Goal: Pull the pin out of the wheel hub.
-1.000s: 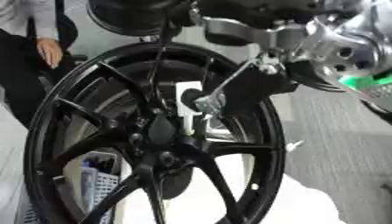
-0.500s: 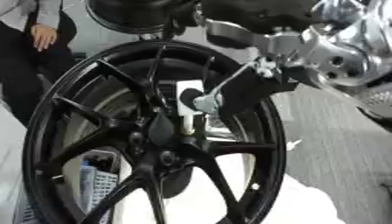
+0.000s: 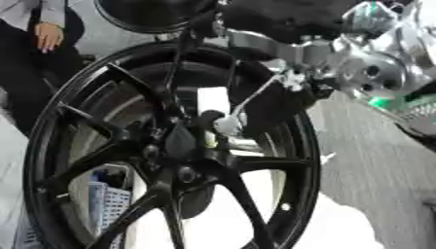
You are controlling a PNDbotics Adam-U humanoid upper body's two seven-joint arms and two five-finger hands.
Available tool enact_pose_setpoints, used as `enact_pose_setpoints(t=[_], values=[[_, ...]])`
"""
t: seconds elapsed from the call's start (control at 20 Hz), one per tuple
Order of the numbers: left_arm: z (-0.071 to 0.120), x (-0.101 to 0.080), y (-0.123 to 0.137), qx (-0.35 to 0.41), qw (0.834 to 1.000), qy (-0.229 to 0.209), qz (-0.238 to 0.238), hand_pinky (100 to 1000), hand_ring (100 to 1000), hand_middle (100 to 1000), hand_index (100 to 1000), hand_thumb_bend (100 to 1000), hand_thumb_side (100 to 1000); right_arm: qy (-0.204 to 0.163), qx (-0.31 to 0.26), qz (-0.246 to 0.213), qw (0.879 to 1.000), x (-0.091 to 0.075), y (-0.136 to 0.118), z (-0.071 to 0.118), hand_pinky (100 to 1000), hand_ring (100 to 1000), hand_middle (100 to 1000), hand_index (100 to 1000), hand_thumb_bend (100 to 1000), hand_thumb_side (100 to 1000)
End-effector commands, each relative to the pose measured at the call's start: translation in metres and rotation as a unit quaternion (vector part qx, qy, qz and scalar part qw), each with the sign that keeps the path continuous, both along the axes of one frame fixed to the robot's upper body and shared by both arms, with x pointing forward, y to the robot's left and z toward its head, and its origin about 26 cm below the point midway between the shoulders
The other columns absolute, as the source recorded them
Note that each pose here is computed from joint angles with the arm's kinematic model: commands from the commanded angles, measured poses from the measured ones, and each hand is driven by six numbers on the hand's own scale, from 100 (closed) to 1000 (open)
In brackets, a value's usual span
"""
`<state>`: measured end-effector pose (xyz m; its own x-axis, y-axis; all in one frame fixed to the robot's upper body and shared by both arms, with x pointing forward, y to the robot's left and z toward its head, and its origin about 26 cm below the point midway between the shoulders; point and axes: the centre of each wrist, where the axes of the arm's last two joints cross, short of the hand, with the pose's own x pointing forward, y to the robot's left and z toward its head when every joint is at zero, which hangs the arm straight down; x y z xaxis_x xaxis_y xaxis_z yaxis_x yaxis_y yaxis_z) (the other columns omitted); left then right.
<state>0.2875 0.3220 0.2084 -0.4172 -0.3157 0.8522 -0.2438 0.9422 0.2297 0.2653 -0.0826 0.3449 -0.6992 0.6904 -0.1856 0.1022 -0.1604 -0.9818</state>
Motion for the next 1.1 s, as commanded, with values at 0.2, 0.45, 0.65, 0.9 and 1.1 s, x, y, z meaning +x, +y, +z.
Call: enact_pose_setpoints(t=[0.2, 0.45, 0.65, 0.9, 1.1], values=[[0.008, -0.001, 0.0, 0.009, 1.0, -0.013, -0.001, 871, 757, 593, 747, 100, 549, 0.102, -0.001, -0.1, 0.99, 0.006, -0.004, 0.003, 884, 824, 757, 841, 389, 346], [0.01, 0.0, -0.001, 0.011, 1.0, -0.018, -0.002, 872, 757, 593, 747, 100, 548, 0.104, 0.005, -0.107, 0.989, 0.011, -0.005, 0.0, 882, 823, 753, 841, 386, 343], [0.011, 0.0, -0.001, 0.011, 1.0, -0.021, -0.002, 872, 757, 594, 748, 100, 550, 0.11, 0.006, -0.11, 0.988, 0.016, -0.006, -0.004, 878, 821, 750, 841, 385, 341], [0.012, 0.001, -0.002, 0.011, 1.0, -0.021, -0.004, 873, 758, 594, 748, 100, 551, 0.119, 0.008, -0.106, 0.987, 0.018, -0.006, -0.006, 875, 818, 745, 844, 396, 322], [0.012, 0.001, -0.003, 0.011, 1.0, -0.022, -0.004, 874, 758, 595, 748, 100, 554, 0.123, 0.011, -0.098, 0.987, 0.018, -0.004, -0.006, 873, 815, 740, 843, 399, 315]])
